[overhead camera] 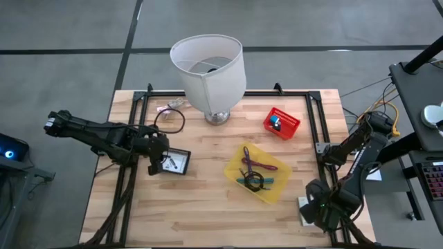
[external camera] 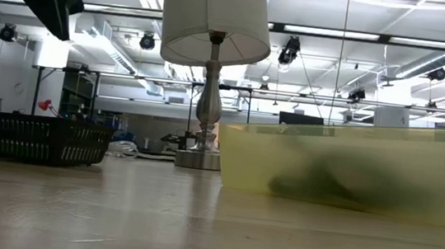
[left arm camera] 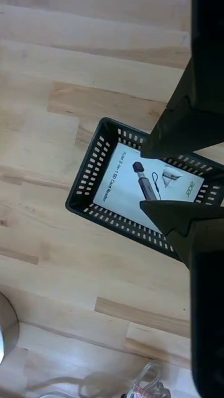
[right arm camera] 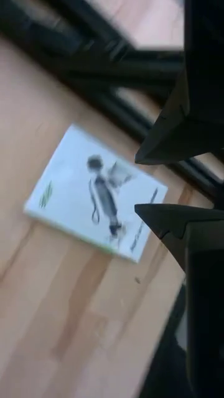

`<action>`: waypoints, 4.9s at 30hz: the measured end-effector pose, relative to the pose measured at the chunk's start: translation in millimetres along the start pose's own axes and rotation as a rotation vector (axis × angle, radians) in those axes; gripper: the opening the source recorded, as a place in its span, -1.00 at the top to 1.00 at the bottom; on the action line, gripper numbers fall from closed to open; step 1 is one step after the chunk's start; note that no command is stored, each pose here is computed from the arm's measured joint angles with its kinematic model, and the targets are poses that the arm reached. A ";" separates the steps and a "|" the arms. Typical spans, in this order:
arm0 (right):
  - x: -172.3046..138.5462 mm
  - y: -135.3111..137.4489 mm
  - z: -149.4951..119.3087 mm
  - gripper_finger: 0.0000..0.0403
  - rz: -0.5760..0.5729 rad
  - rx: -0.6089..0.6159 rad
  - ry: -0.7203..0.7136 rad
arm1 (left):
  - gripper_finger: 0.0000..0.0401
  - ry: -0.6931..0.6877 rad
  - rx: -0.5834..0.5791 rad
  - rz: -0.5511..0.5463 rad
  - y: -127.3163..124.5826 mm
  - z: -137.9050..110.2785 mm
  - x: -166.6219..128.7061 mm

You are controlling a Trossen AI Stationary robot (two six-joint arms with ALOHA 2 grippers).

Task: Pick and place items into bin
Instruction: Put the white card reader box into the black bin

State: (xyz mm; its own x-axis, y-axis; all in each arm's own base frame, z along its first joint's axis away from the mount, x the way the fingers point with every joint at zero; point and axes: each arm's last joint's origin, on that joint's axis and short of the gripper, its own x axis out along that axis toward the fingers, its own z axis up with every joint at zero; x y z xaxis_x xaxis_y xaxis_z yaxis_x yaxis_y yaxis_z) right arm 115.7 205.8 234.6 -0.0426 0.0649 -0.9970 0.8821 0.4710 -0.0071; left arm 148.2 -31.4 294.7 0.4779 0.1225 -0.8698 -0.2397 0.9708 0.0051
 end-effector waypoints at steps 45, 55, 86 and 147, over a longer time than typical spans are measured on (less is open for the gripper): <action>86.4 48.1 -9.0 0.03 0.081 0.160 0.073 | 0.49 0.011 0.000 0.007 -1.3 1.0 3.3; 103.1 53.4 -8.2 0.11 0.028 0.159 0.055 | 0.49 -0.002 -0.004 0.001 -1.9 2.3 3.3; 87.0 54.7 -11.3 0.95 0.110 -0.290 0.118 | 0.49 -0.002 -0.034 0.001 -2.0 2.3 3.3; -84.6 124.8 174.2 0.96 1.145 -1.021 -0.662 | 0.04 -0.723 0.380 -0.449 -62.7 97.6 25.0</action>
State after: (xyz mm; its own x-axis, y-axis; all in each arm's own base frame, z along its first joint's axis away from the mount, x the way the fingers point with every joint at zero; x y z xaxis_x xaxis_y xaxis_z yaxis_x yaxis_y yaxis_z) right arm 311.2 105.8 304.6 0.7920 0.5249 -0.3118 -0.3433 0.8052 0.4835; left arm 257.7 -69.1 320.8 0.8997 -0.3057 -0.3117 0.3262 0.9452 0.0147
